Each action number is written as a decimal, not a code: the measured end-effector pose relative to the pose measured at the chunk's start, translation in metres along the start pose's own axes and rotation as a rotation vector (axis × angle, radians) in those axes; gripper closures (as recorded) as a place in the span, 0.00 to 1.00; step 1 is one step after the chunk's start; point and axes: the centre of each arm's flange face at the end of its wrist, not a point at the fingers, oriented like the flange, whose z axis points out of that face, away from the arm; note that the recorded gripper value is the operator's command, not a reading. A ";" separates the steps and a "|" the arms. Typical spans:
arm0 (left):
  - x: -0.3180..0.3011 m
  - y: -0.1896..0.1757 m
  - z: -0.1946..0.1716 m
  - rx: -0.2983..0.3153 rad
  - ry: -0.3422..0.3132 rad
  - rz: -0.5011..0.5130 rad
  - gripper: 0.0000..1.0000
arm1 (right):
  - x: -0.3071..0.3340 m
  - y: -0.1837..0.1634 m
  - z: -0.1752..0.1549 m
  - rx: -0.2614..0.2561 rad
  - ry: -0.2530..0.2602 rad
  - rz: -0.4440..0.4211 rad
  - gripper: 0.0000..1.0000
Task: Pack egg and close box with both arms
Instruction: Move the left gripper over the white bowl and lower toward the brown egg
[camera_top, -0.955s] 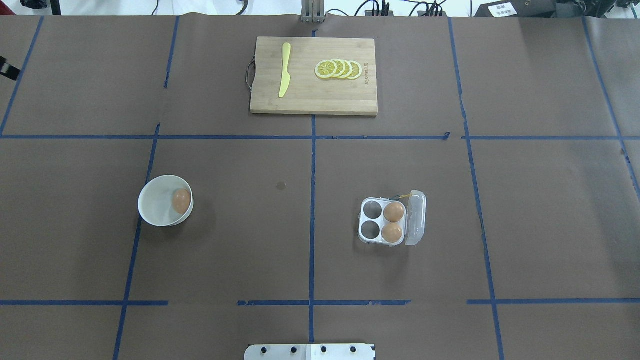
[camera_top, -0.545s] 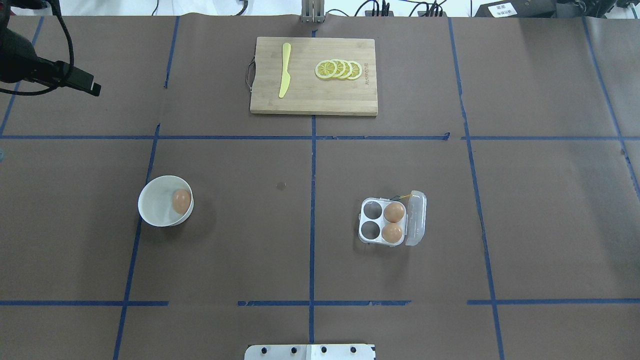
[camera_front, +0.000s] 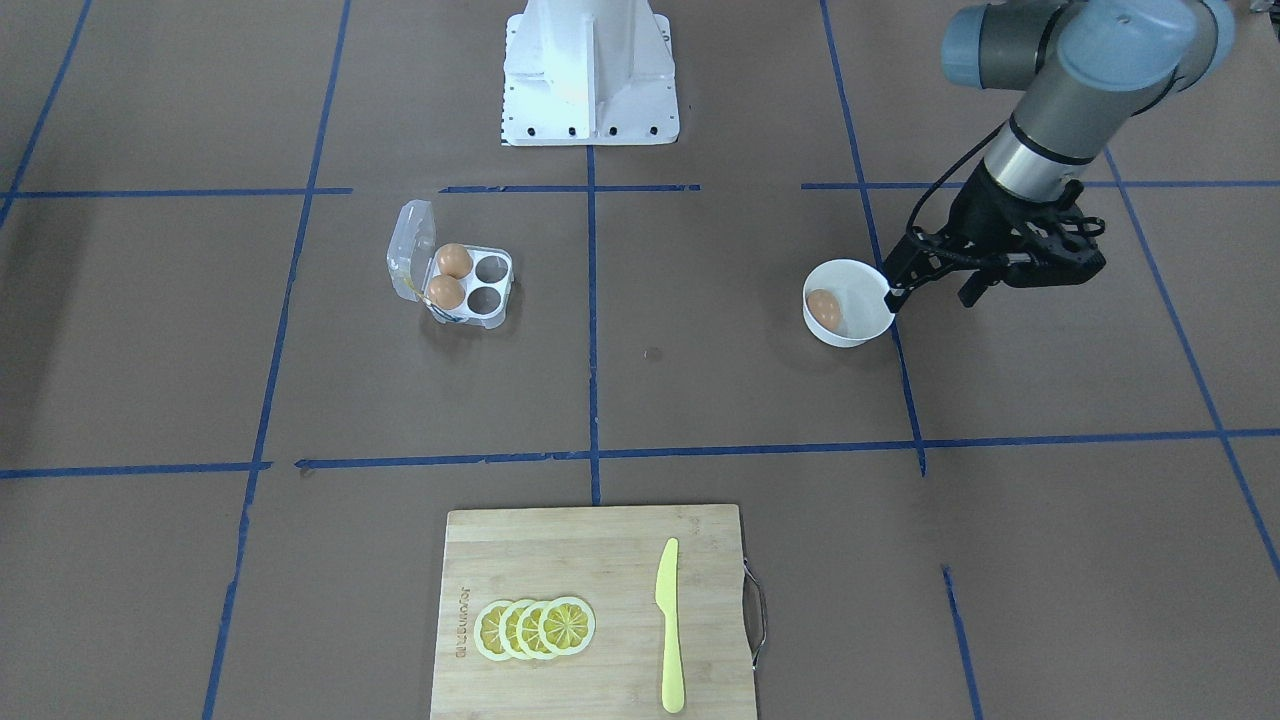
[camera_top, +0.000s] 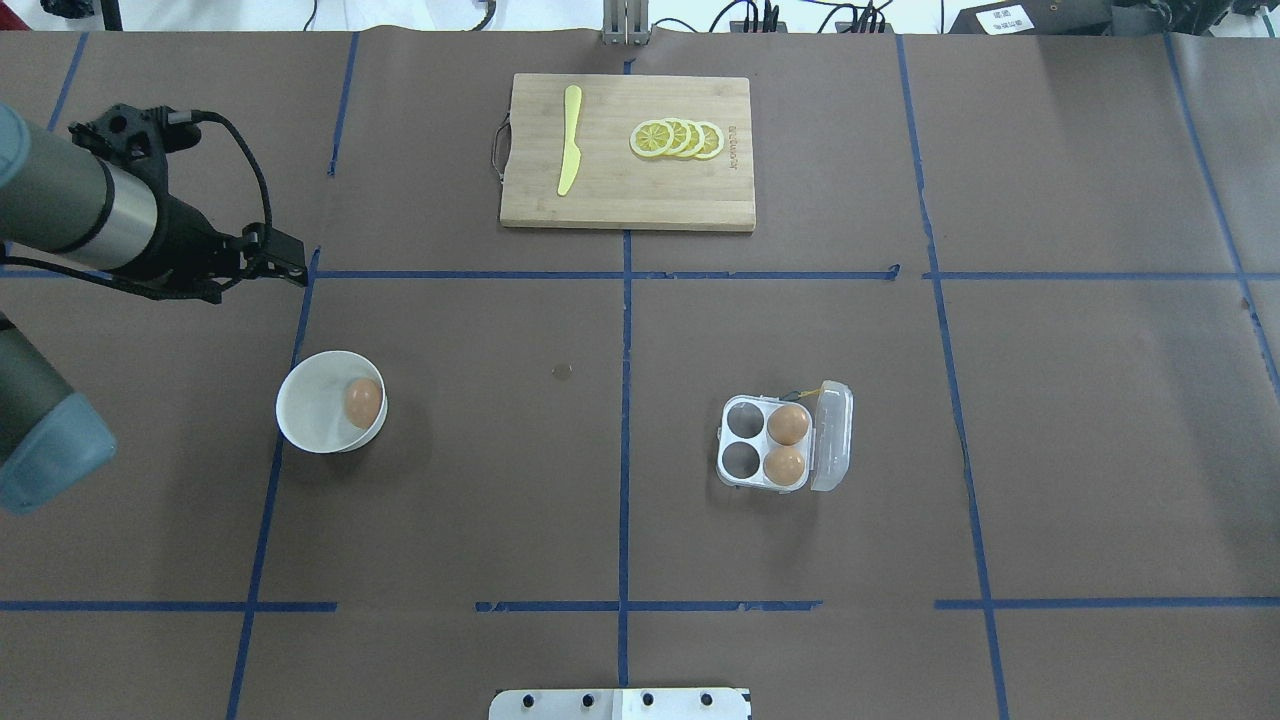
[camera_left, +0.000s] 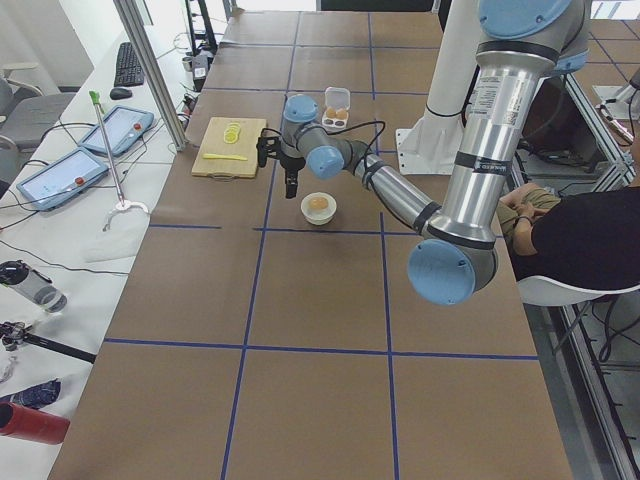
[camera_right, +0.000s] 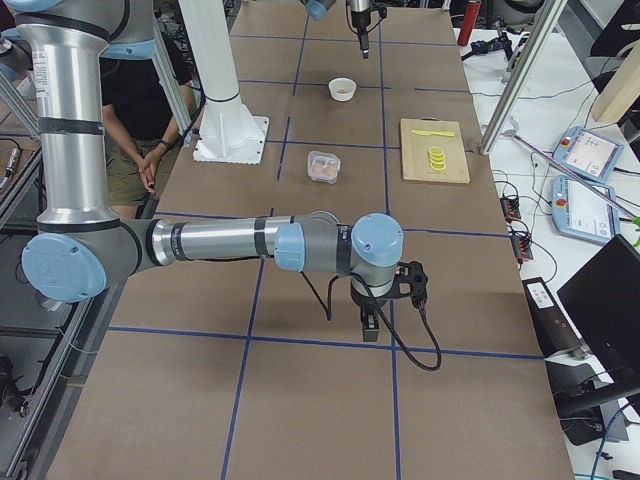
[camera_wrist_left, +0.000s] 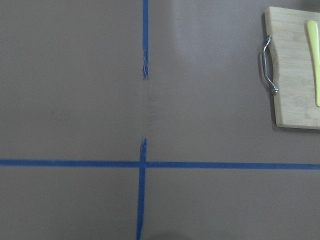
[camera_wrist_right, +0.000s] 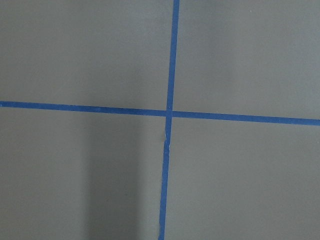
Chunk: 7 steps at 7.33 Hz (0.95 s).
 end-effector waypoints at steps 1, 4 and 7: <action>0.004 0.017 0.013 -0.013 -0.016 -0.024 0.05 | 0.001 0.001 0.001 -0.002 -0.001 0.003 0.00; 0.012 0.055 0.044 -0.079 -0.061 -0.038 0.26 | 0.001 0.002 0.002 -0.004 -0.006 0.008 0.00; 0.018 0.067 0.056 -0.103 -0.076 -0.027 0.29 | 0.001 0.002 0.002 -0.004 -0.008 0.009 0.00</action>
